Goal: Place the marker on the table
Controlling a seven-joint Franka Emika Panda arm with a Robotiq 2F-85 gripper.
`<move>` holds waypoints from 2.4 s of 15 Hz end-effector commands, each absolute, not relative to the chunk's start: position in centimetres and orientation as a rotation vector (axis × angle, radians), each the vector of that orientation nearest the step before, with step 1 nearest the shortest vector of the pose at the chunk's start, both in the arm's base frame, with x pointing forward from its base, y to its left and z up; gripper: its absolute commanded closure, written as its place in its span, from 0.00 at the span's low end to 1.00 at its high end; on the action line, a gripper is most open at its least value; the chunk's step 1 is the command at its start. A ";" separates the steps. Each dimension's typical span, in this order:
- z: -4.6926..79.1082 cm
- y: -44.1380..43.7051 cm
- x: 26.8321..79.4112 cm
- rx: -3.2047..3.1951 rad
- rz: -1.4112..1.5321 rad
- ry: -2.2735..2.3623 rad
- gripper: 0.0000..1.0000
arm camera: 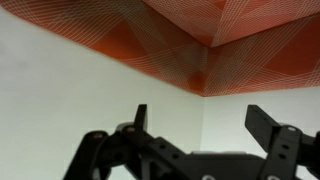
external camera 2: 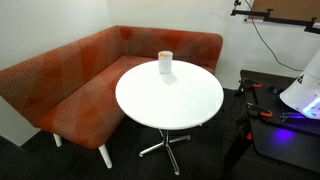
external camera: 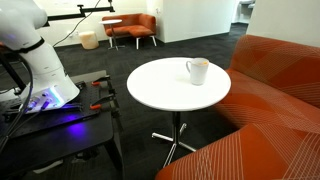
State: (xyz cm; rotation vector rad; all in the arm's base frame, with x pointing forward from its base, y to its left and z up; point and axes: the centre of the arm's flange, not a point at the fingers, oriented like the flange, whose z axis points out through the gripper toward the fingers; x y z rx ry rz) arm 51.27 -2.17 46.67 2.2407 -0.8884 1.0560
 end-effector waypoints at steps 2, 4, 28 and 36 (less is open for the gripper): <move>43.4 -1.9 51.3 2.196 1.144 -1.064 0.00; 42.0 -1.4 51.7 2.189 1.188 -1.102 0.00; 30.7 -5.4 57.0 2.573 0.962 -1.021 0.00; 28.6 -6.3 59.1 2.588 0.852 -0.979 0.00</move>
